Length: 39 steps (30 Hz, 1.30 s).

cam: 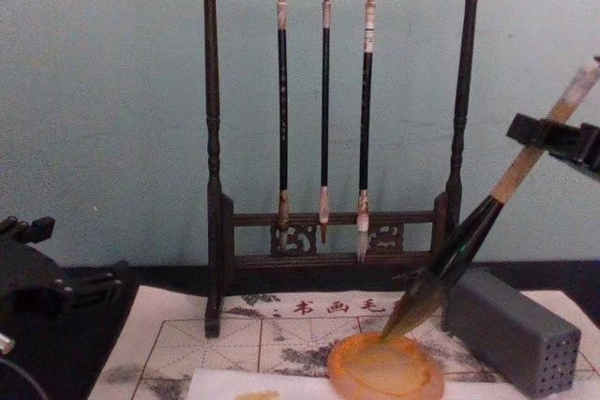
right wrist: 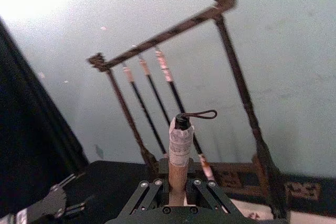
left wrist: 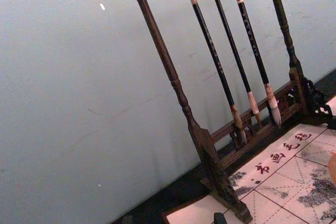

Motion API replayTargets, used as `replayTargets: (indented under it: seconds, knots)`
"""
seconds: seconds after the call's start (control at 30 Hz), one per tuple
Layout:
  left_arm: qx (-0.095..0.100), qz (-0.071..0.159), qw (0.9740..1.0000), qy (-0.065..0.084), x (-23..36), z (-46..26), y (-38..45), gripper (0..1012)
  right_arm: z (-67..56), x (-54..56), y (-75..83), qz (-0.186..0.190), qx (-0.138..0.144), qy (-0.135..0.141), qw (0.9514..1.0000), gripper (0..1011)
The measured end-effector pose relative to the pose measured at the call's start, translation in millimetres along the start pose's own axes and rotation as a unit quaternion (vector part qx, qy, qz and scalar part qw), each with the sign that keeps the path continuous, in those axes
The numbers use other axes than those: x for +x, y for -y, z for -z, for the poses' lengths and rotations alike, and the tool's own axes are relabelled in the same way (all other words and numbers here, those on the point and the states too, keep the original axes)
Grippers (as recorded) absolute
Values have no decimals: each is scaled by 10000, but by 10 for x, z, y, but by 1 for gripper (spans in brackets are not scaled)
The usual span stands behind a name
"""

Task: Pick up the brush from the inkstone, write on the paper, then place the brush back to its original position.

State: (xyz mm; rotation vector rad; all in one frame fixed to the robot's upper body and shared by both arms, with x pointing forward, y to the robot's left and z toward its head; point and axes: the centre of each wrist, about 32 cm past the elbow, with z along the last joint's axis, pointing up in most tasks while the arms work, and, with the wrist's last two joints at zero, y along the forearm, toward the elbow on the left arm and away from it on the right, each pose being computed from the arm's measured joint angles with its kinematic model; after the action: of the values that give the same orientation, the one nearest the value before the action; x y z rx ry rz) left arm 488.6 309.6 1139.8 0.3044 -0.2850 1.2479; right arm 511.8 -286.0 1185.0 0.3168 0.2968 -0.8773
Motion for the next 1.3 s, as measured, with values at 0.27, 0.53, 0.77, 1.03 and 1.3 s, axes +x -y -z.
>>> replayTargets:
  seconds: [0.27, 0.53, 0.77, 1.03, 1.3]
  knots:
    - [0, 0, 10000, 0, 0, 0, 0, 1001, 13, 17, -132, 447, -214, -625, 9968, 187]
    - [1, 0, 10000, 0, 0, 0, 0, 1001, 19, 23, -252, 992, -390, -1325, 9854, 187]
    - [0, 0, 10000, 0, 0, 0, 0, 1001, 34, 38, -338, 1378, -451, -1703, 9747, 187]
    - [0, 0, 10000, 0, 0, 0, 0, 1001, 51, 64, -432, 1658, -481, -1970, 9651, 187]
    - [0, 0, 10000, 0, 0, 0, 0, 1001, 87, 81, -493, 1800, -523, -2104, 9595, 187]
